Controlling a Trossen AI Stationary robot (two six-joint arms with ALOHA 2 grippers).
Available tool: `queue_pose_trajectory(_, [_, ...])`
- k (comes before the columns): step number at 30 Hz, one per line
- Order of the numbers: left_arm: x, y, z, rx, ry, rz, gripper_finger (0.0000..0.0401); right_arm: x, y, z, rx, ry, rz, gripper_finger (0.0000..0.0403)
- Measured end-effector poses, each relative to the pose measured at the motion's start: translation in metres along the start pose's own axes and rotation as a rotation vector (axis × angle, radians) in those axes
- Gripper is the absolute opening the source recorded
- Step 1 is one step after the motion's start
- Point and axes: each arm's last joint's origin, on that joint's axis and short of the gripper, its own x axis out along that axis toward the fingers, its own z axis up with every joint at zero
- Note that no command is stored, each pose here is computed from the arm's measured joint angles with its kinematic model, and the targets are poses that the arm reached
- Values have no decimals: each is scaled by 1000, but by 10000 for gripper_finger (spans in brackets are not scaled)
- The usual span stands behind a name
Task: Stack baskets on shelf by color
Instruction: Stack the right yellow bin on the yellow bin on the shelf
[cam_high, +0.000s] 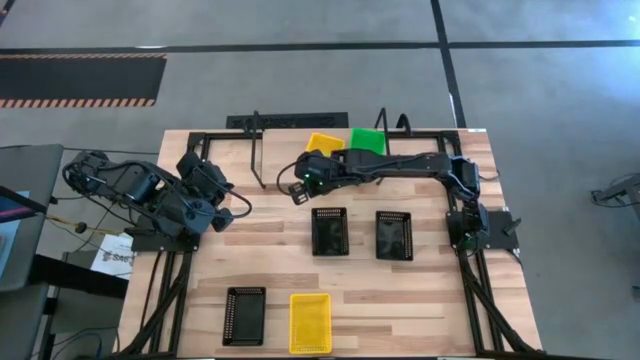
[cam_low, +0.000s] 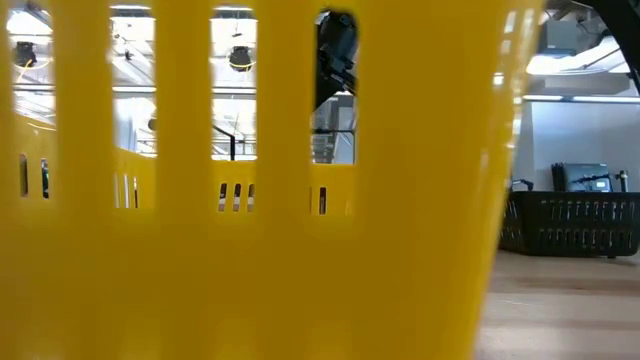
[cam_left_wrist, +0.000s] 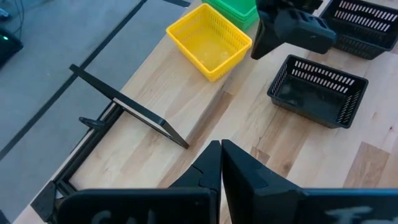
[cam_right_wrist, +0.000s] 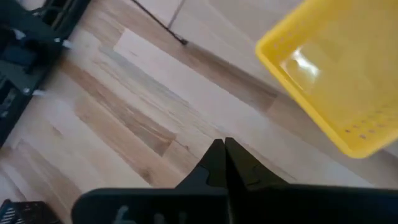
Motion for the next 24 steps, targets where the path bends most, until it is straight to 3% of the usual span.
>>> queue_pose_trajectory(18, [0,0,0,0,0,0,0,0,0,-2,-172,-4,-21,1])
queue_pose_trajectory(24, [0,0,0,-1,0,0,0,22,-10,-21,-228,63,-42,1])
